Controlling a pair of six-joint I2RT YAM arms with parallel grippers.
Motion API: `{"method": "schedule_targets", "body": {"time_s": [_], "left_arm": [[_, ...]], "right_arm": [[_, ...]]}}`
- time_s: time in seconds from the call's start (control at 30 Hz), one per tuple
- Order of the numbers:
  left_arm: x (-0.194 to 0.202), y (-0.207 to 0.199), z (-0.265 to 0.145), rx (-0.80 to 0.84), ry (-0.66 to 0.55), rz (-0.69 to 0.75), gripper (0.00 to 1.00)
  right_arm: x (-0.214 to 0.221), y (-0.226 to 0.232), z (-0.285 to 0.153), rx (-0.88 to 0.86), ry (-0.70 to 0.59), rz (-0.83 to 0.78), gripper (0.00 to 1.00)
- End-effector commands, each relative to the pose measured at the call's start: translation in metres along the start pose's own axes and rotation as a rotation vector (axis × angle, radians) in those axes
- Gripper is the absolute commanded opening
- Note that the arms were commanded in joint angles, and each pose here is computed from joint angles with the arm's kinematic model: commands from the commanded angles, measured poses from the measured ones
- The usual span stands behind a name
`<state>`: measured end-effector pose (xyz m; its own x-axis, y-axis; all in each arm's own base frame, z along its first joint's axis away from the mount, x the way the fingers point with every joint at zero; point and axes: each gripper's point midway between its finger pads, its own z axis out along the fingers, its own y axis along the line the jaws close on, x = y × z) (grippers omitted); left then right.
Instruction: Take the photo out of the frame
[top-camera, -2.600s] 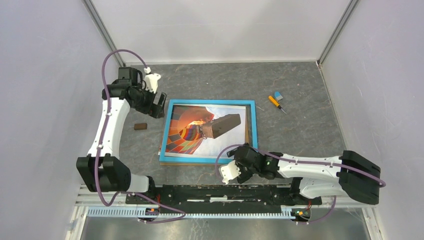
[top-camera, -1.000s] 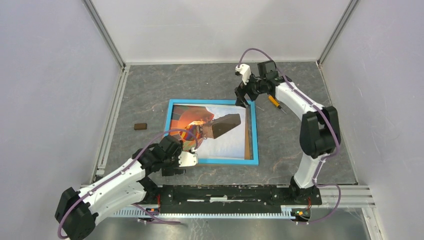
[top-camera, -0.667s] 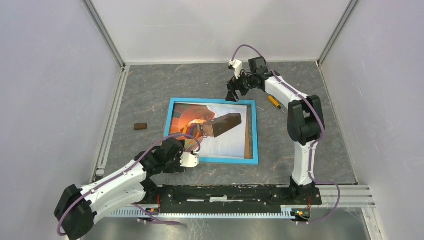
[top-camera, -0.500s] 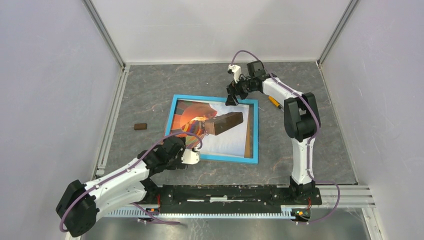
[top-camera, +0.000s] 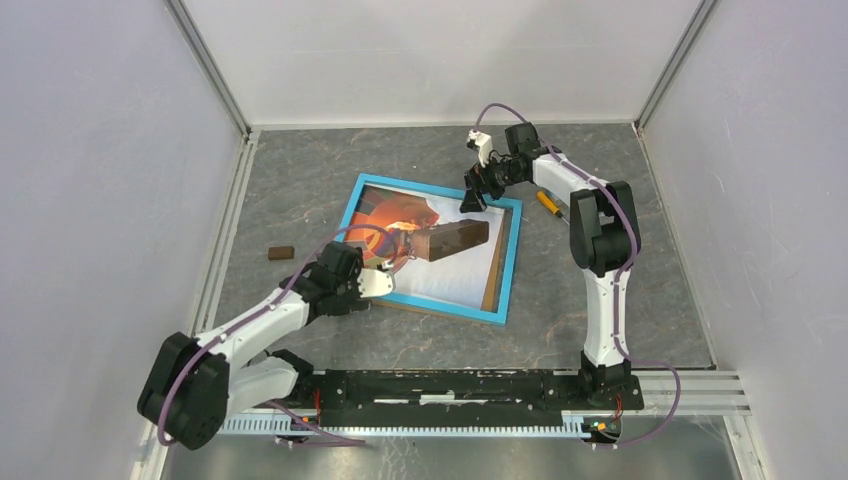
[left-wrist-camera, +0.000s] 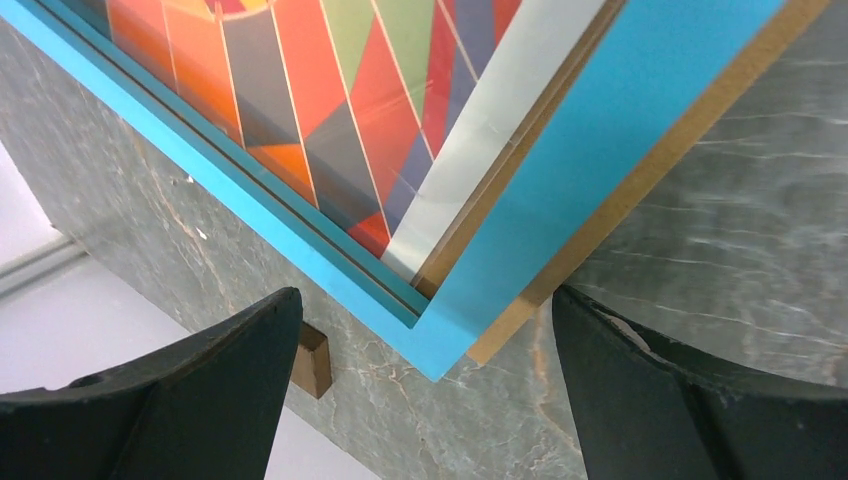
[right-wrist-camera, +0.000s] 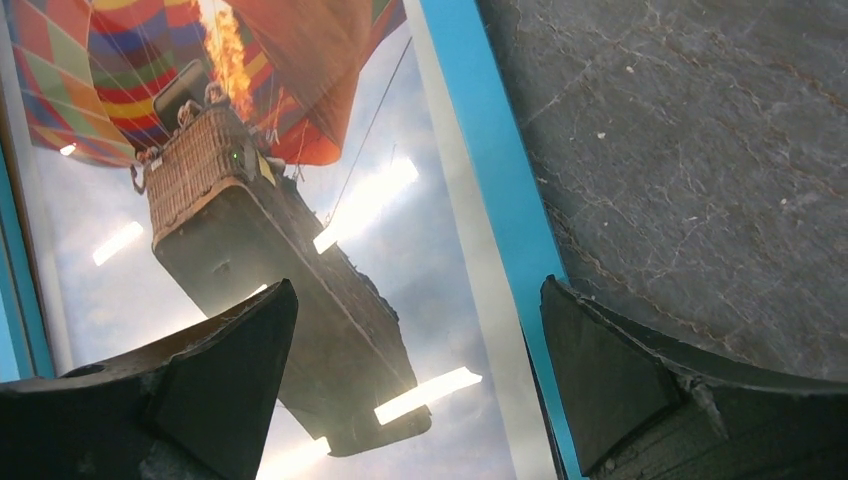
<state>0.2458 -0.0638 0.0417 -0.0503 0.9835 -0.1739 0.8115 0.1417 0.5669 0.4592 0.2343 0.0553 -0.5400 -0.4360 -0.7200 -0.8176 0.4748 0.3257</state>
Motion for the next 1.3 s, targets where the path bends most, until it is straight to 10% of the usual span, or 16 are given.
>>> {"method": "schedule_targets", "body": {"time_s": [0.0,0.5,0.77,1.27], "left_arm": [[-0.022,0.045,0.002,-0.064,-0.089,-0.006,1.00],[-0.013,0.093,0.033,-0.077,-0.079,-0.155,1.00],[-0.024,0.087,-0.011,-0.044,-0.164,-0.238,1.00],[-0.039,0.072,-0.086,0.093,-0.271,-1.090,1.00]], "right_arm": [[0.047,0.004,0.005,-0.017,0.115,0.069,0.98],[0.143,0.072,-0.033,-0.088,0.210,0.171,0.94],[0.037,0.082,-0.071,-0.081,-0.001,-0.005,0.95],[-0.042,-0.042,-0.042,0.224,-0.042,-0.051,0.98]]}}
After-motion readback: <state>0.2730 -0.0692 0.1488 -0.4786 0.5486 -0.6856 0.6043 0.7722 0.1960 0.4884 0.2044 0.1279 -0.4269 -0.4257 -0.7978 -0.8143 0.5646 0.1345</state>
